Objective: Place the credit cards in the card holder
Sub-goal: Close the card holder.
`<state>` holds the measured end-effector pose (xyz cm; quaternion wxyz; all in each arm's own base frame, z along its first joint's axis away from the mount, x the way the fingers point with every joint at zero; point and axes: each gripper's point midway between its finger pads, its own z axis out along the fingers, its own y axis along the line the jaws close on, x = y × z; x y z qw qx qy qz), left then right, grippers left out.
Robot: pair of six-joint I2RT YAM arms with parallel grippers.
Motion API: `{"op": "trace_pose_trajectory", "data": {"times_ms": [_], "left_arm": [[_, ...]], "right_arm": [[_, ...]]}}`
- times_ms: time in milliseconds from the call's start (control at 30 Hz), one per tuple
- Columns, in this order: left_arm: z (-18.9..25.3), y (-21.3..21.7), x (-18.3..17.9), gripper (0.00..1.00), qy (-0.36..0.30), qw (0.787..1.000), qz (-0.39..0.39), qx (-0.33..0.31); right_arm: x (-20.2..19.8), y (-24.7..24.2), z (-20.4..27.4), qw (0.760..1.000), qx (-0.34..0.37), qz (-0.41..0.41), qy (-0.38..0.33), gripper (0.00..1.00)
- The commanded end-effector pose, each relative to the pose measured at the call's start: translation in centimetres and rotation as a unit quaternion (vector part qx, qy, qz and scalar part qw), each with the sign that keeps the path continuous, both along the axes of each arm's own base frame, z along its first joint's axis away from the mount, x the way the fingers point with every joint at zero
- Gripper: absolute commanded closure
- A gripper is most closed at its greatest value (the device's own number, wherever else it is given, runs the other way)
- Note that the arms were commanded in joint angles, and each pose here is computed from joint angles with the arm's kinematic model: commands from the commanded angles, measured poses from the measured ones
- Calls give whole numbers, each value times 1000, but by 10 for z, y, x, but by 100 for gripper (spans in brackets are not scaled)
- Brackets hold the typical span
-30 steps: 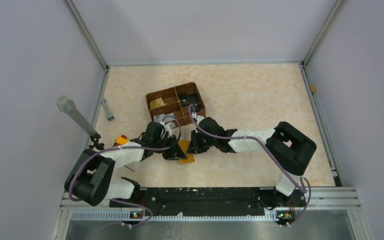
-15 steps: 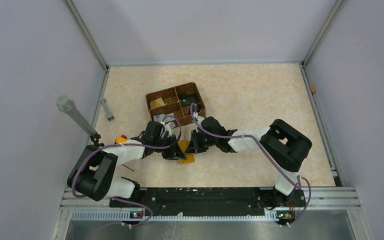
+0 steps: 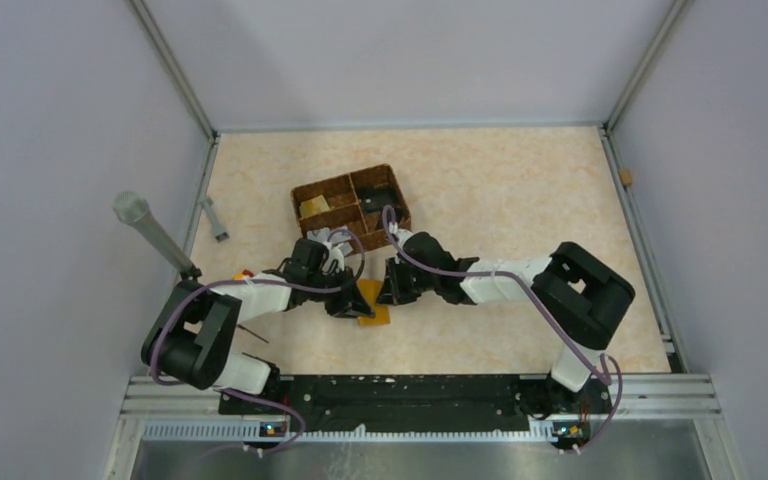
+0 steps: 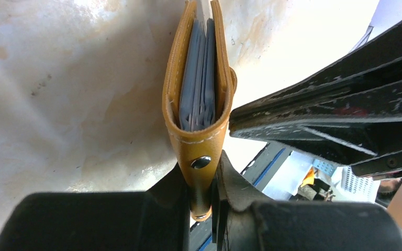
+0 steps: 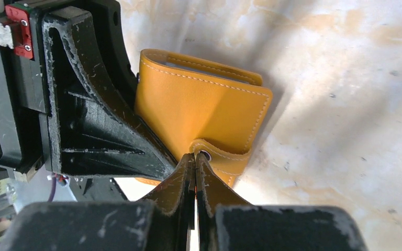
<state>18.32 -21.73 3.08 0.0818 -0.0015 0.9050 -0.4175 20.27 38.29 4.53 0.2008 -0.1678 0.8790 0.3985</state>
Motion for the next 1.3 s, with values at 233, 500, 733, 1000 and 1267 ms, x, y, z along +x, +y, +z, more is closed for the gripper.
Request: {"op": "trace_pose_trajectory", "data": {"times_ms": [233,500,733,1000,1267], "left_arm": [[-34,28,-5,100,14,996,13,82],[-33,28,-5,100,15,997,13,80],[-32,27,-6,100,16,997,11,77],[-33,27,-6,100,17,997,11,77],[-32,27,-6,100,17,997,11,75]], "right_arm": [[12,2,26,999,8,-6,-43,100],[19,0,16,999,-13,-21,-42,100],[20,3,8,999,-19,-20,-36,100],[14,11,1,999,-24,-12,-30,100],[3,18,-15,999,-50,-3,-15,100]]}}
